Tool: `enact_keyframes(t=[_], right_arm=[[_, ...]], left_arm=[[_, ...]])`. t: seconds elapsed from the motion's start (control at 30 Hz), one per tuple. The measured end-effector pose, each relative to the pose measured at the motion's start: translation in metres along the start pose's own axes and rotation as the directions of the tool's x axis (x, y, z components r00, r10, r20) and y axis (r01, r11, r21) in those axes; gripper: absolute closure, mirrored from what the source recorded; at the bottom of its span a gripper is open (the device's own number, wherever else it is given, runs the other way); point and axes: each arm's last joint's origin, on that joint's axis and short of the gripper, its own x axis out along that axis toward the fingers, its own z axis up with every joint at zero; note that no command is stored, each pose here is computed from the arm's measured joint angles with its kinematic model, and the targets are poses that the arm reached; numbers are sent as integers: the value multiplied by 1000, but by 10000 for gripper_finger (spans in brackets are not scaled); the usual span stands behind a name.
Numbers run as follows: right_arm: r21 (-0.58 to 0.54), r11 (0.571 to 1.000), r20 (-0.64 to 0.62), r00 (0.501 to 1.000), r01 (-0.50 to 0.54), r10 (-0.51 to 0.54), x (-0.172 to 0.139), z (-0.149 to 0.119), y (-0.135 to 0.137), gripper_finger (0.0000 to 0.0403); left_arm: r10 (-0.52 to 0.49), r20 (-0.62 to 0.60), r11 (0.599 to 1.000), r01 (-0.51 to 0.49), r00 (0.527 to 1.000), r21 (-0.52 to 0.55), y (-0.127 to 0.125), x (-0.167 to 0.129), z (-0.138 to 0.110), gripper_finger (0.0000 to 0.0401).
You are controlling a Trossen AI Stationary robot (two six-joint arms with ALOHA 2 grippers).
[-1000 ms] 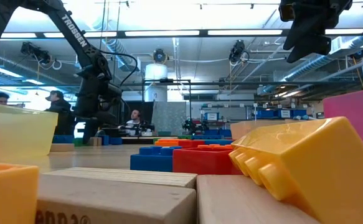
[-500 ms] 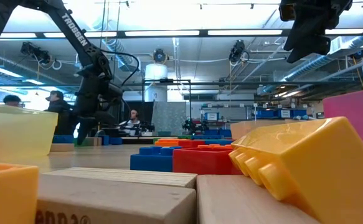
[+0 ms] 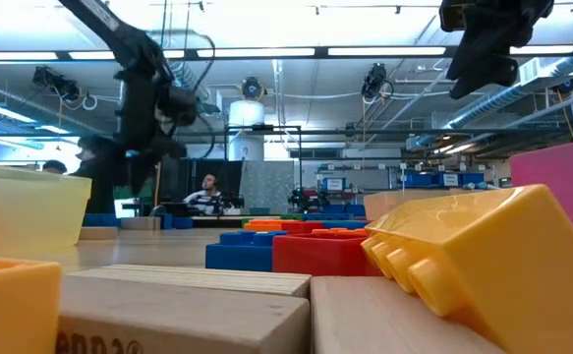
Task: Sort blocks by size
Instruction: Put the large green game piece into the yellow bin
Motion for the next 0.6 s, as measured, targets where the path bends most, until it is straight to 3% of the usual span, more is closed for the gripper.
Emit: enact_keyframes(t=[0.3, 0.6], right_arm=[[16, 999, 75, 996, 41, -42, 1, 6, -1, 199], [34, 999, 150, 989, -15, 10, 0, 13, 4, 197]], left_arm=[[-97, 92, 974, 76, 991, 212, -10, -51, -56, 259], [-249, 202, 901, 150, 947, 408, -5, -90, -108, 259]])
